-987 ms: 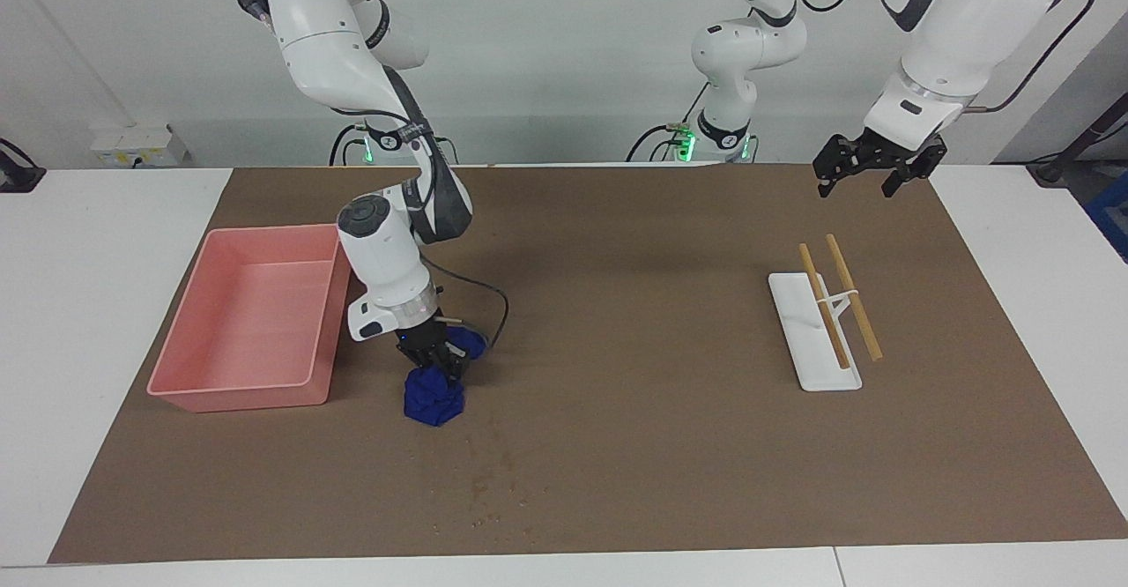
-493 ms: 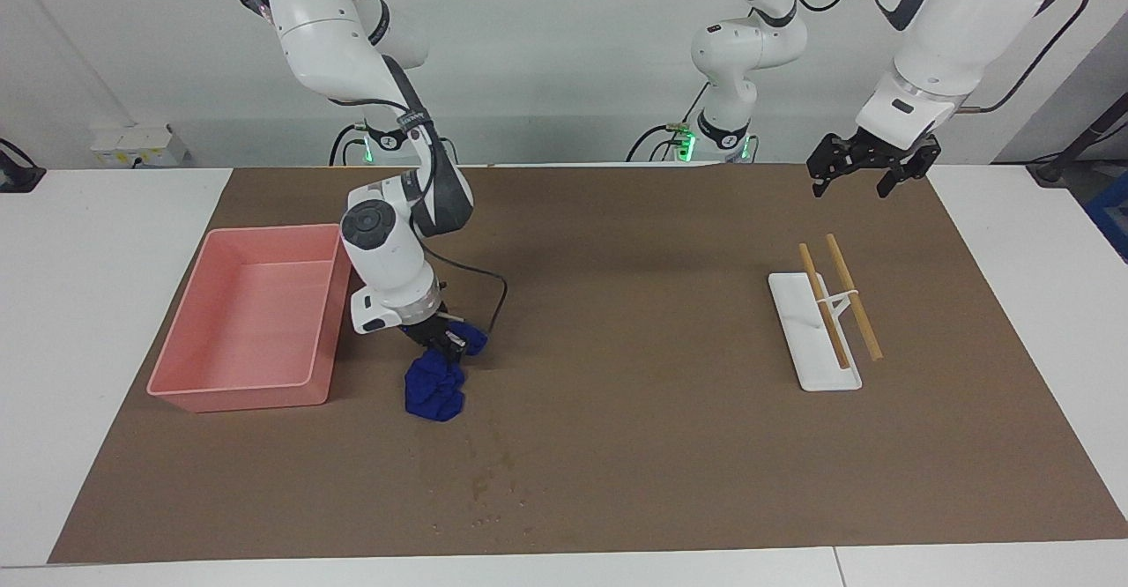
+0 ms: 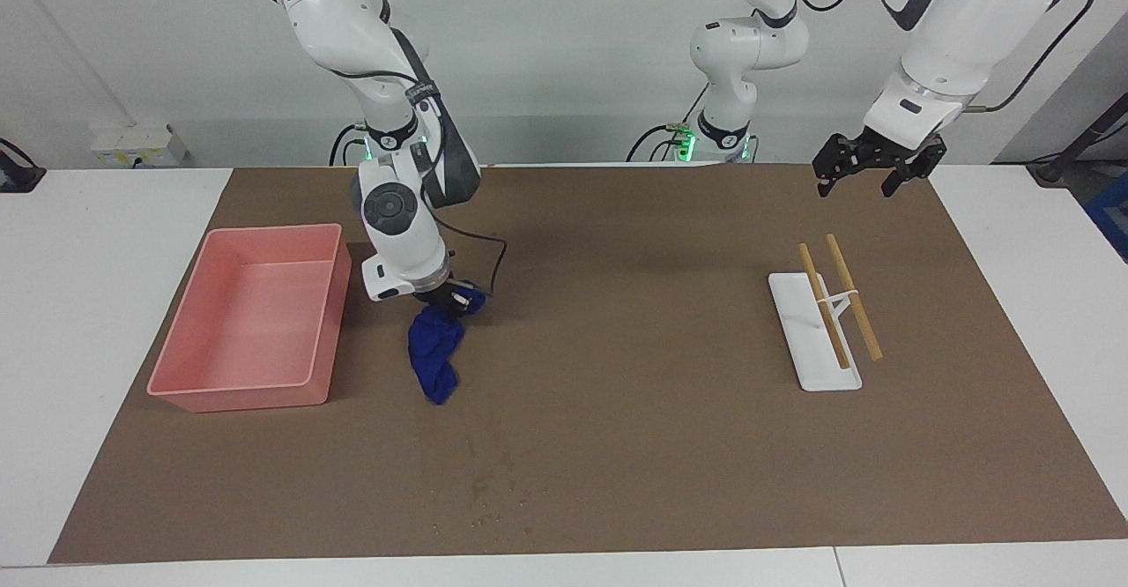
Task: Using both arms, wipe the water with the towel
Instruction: 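Wipe the towel across the spill with the right gripper, then carry the towel into the pink bin and open the right gripper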
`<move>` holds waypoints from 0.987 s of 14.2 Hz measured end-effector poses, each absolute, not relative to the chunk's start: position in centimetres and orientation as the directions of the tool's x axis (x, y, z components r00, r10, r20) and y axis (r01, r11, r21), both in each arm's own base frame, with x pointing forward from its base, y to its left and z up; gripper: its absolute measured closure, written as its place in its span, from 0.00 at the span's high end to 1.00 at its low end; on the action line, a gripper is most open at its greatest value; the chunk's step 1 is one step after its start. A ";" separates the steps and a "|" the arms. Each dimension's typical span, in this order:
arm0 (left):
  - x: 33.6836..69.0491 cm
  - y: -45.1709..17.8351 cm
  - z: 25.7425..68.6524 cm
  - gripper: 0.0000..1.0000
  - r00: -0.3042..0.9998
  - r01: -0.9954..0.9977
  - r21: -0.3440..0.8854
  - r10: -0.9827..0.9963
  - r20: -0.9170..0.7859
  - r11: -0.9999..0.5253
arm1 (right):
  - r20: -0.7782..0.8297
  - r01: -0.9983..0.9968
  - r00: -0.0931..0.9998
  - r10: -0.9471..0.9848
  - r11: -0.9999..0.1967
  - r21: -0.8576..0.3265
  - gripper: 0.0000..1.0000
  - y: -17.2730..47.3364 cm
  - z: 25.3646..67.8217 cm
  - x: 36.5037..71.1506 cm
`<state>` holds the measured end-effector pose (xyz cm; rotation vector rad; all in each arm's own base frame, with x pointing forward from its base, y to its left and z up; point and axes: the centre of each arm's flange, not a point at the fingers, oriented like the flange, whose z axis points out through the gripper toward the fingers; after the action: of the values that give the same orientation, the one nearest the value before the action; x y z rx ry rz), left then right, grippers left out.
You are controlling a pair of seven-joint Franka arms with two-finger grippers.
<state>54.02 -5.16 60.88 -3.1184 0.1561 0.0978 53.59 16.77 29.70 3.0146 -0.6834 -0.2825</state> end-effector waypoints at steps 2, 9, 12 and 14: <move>54.0 -5.2 60.9 1.00 0.993 -0.100 -0.015 -0.099 -0.064 -0.995 | -0.206 -0.401 0.883 -0.422 -0.906 0.136 0.13 16.6 29.6 50.7; 54.0 -5.2 60.9 1.00 0.993 -0.100 -0.015 -0.099 -0.064 -0.995 | -0.220 -0.408 0.874 -0.433 -0.900 0.150 0.13 17.2 37.8 48.0; 54.0 -5.2 60.9 1.00 0.993 -0.100 -0.015 -0.099 -0.064 -0.995 | -0.190 -0.433 0.873 -0.448 -0.894 0.118 0.13 16.9 46.8 49.1; 54.0 -5.2 60.9 1.00 0.993 -0.100 -0.015 -0.099 -0.064 -0.995 | -0.147 -0.465 0.870 -0.471 -0.882 0.075 0.13 14.7 51.7 50.6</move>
<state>54.01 -5.15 60.86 -3.1183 0.1561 0.0986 50.56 14.72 51.65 3.0014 -0.7523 -0.2509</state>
